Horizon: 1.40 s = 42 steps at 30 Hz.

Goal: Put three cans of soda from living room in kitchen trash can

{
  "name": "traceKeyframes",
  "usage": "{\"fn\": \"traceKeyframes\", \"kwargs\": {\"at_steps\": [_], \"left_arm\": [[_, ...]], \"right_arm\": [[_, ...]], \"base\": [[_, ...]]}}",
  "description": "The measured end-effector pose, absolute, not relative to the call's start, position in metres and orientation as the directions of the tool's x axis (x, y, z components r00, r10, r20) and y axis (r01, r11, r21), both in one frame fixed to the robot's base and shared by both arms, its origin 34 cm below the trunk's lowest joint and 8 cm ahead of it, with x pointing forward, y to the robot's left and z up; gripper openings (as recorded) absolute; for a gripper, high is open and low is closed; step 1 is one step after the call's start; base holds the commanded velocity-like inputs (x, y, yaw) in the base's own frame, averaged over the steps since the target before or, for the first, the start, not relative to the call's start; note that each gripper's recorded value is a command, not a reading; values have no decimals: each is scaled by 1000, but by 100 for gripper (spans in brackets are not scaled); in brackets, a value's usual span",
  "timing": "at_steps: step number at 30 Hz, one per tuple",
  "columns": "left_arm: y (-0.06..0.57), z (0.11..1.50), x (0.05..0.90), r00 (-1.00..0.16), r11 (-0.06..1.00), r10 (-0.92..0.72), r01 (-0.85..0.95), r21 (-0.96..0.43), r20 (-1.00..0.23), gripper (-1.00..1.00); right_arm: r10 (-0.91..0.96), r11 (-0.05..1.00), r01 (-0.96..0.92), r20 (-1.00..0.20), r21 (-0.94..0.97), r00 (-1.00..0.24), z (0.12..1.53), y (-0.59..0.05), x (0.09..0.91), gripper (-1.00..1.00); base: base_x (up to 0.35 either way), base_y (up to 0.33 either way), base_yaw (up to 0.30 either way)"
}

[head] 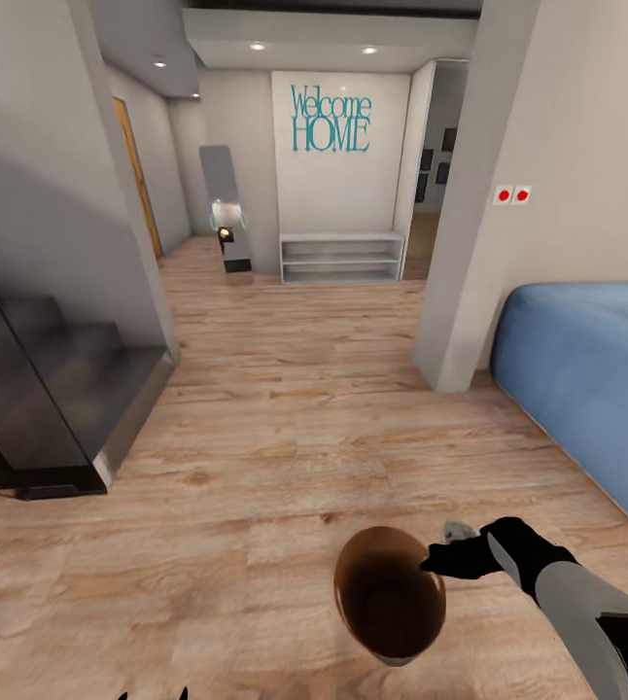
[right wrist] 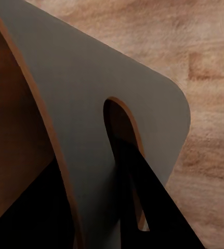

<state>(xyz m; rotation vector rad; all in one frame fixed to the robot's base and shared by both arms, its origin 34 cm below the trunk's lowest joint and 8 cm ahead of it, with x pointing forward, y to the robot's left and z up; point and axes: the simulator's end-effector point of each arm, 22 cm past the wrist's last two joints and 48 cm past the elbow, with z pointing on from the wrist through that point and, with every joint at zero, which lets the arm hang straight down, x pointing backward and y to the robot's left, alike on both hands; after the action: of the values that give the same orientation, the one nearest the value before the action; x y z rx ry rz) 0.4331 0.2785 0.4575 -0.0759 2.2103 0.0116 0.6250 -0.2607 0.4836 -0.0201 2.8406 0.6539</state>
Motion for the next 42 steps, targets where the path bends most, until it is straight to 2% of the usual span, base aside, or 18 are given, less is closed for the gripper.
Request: {"fn": "traceKeyframes", "kwargs": {"at_steps": [26, 42], "left_arm": [[277, 510, 441, -593, 998, -47, -51, -21, -804, 100], [277, 526, 443, -590, 998, -49, -53, -22, -806, 100]], "right_arm": [[-30, 917, -146, -300, 370, -953, 484, -302, 567, -100], [-1, 911, -135, -326, 390, -946, 499, -299, 569, -100]], "base": [[0, 0, 0], [0, 0, 0]]}}
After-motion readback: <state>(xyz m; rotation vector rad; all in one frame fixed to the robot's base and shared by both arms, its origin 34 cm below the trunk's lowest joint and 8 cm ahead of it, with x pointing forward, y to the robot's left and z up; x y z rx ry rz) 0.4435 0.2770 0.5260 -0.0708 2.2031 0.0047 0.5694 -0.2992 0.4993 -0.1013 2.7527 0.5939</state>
